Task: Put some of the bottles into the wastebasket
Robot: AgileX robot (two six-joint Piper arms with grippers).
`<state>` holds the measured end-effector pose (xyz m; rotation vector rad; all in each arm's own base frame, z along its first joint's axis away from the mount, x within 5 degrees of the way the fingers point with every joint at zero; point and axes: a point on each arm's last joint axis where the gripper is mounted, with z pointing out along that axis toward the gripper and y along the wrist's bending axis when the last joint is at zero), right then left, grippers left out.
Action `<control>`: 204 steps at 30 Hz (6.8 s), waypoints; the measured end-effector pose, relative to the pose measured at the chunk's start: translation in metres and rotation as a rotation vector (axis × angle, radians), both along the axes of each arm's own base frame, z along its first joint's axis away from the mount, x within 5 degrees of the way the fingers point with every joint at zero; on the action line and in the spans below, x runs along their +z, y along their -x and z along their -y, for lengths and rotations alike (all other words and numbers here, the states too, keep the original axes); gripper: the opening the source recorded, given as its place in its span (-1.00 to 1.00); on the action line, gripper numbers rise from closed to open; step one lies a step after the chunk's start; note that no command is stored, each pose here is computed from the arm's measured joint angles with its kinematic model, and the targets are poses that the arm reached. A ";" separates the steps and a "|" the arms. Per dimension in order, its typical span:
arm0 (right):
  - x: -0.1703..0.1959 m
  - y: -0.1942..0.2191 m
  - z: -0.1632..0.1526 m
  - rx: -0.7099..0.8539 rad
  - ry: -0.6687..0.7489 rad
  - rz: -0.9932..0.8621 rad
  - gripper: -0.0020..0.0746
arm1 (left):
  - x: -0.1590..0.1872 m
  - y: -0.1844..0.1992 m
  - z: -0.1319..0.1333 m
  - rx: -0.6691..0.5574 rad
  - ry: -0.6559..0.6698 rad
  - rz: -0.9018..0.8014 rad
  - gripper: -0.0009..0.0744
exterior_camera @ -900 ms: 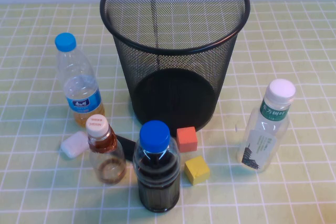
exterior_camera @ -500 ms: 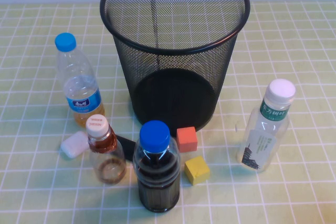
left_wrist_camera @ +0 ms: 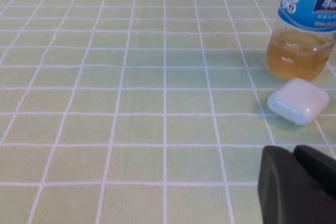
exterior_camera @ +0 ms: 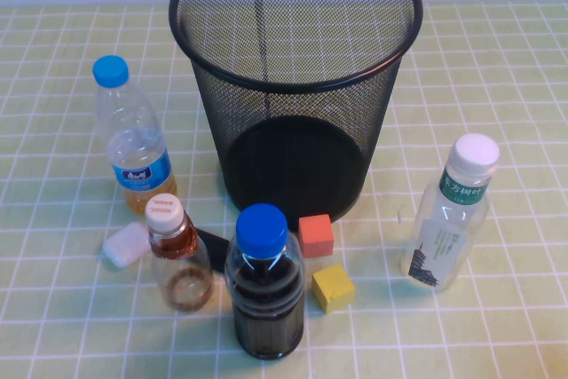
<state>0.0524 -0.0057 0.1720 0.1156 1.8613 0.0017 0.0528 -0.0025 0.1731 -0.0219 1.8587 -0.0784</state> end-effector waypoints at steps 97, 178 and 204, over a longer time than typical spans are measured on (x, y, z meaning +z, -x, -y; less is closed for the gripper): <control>0.107 -0.074 -0.037 0.294 -0.025 0.062 -0.97 | 0.123 -0.016 0.002 -0.014 0.149 0.495 -0.97; 0.270 -0.226 -0.201 0.677 0.000 0.357 -0.05 | 0.108 -0.018 -0.001 0.050 0.259 0.329 -0.97; 0.175 -0.286 -0.243 0.695 0.077 0.144 0.08 | 0.090 -0.038 -0.001 0.101 0.281 0.063 -0.41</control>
